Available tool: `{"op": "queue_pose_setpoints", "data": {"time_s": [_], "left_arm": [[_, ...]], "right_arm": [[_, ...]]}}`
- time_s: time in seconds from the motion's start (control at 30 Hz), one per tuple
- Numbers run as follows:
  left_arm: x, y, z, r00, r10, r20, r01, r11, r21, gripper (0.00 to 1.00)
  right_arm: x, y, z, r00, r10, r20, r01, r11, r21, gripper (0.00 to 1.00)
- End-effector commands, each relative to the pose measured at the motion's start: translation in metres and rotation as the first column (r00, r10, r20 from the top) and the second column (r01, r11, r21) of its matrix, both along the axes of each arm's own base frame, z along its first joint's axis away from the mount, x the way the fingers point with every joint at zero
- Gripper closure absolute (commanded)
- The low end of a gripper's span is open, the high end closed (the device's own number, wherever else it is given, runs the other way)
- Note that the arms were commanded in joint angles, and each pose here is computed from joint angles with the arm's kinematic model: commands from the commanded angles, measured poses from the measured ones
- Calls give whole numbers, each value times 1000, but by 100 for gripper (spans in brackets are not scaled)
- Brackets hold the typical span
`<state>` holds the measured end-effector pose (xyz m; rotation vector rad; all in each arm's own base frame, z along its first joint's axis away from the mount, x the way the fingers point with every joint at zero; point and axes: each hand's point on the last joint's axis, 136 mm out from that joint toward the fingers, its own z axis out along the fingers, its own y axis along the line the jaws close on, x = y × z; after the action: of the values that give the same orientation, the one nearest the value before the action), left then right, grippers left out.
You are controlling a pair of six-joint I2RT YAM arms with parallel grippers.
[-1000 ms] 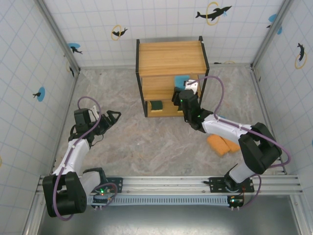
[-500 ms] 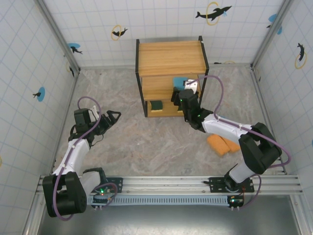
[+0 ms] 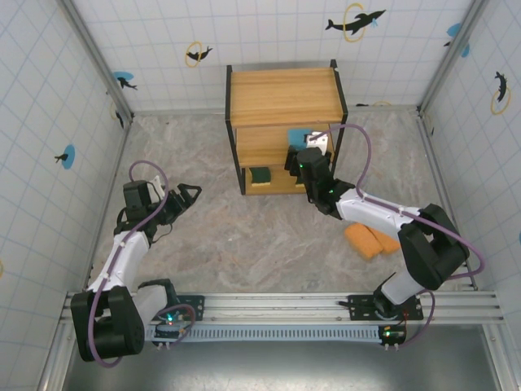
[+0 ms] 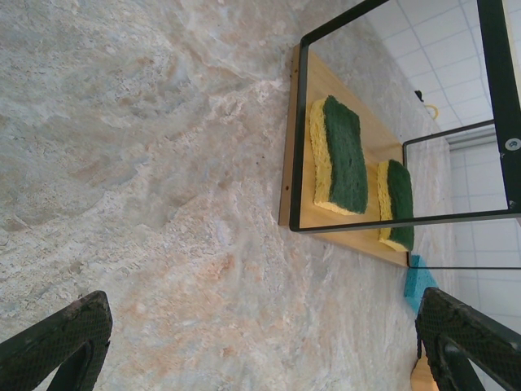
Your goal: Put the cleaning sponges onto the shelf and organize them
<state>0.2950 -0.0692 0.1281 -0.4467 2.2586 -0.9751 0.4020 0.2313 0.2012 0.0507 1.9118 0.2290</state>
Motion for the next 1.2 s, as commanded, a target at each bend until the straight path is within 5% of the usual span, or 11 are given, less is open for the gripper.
{"op": "queue_pose_setpoints", "data": {"time_s": [0.0, 1.17], "left_arm": [[-1, 0, 7, 999, -18, 27, 18, 1000, 12, 2], [0, -1, 9, 999, -19, 30, 19, 1000, 9, 2]], "right_arm": [[4, -1, 31, 998, -17, 53, 15, 999, 34, 18], [-33, -13, 50, 997, 69, 36, -66, 995, -70, 16]]}}
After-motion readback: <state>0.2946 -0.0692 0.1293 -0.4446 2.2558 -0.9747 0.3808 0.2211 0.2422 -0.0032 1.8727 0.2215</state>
